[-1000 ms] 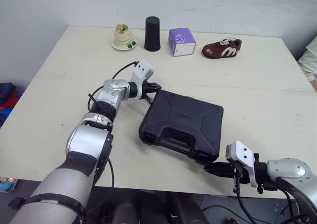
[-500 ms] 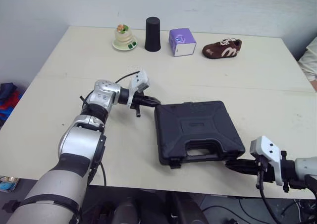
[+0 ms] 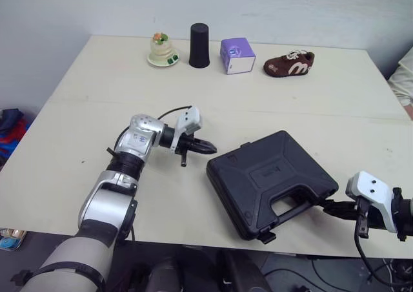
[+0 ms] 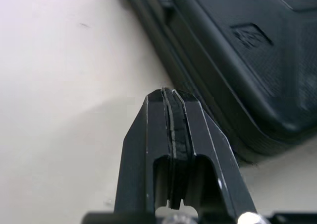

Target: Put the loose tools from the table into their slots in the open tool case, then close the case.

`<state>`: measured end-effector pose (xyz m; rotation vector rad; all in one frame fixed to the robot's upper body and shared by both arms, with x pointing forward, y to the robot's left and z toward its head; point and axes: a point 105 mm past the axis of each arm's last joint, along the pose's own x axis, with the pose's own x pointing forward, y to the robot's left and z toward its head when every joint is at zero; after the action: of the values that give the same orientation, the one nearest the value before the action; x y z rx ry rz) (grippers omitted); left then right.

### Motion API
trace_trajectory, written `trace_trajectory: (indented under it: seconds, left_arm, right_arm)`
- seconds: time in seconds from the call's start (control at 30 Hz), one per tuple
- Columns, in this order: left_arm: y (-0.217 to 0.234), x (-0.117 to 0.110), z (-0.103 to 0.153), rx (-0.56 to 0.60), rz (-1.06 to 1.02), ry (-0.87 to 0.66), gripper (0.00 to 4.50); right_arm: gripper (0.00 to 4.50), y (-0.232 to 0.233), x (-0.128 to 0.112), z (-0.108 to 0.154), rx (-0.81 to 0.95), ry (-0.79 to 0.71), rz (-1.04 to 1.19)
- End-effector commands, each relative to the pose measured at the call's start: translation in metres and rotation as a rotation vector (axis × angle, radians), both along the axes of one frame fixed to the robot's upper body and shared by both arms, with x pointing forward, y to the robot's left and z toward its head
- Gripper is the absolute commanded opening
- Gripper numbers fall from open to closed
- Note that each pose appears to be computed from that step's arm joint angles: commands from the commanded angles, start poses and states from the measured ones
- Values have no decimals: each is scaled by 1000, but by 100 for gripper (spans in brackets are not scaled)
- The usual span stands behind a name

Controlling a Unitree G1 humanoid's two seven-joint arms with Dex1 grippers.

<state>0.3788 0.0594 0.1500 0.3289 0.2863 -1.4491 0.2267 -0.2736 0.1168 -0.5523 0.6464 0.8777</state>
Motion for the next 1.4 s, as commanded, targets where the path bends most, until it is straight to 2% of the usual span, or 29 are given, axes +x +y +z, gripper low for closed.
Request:
trace_trajectory:
  seconds: [0.03,0.27,0.33,0.53,0.63,0.8,0.9,1.07,1.17,1.3,1.4]
  left_arm:
    - [-10,-9,7,-21,-60,-6,3]
    - [-8,-69,-12,63,-303,66,3]
    - [-9,-75,-10,54,-316,28,3]
    - [-5,-67,-3,68,-243,-27,3]
    - [-2,-60,13,66,-231,-40,3]
    - [-34,-53,62,-100,-253,-9,3]
    - [-71,-47,67,-141,-243,-28,3]
    - [-129,-38,51,-102,-198,-55,3]
    - [-153,-33,34,-32,-172,-106,3]
    - [-170,-31,5,70,-133,-123,3]
    - [-168,-35,-17,176,-185,-148,3]
  right_arm:
    - [0,7,12,6,-21,-60,27]
    - [0,32,32,28,22,-186,81]
    - [0,39,33,30,54,-201,86]
    - [0,29,28,18,35,-173,13]
    - [0,16,22,19,32,-170,-41]
    - [0,-5,26,25,11,-211,-156]
    - [0,-12,32,27,32,-234,-222]
    - [0,-8,39,30,53,-260,-249]
    - [0,-6,44,33,69,-278,-263]
    - [0,-1,48,33,84,-293,-268]
    - [0,4,50,32,105,-293,-271]
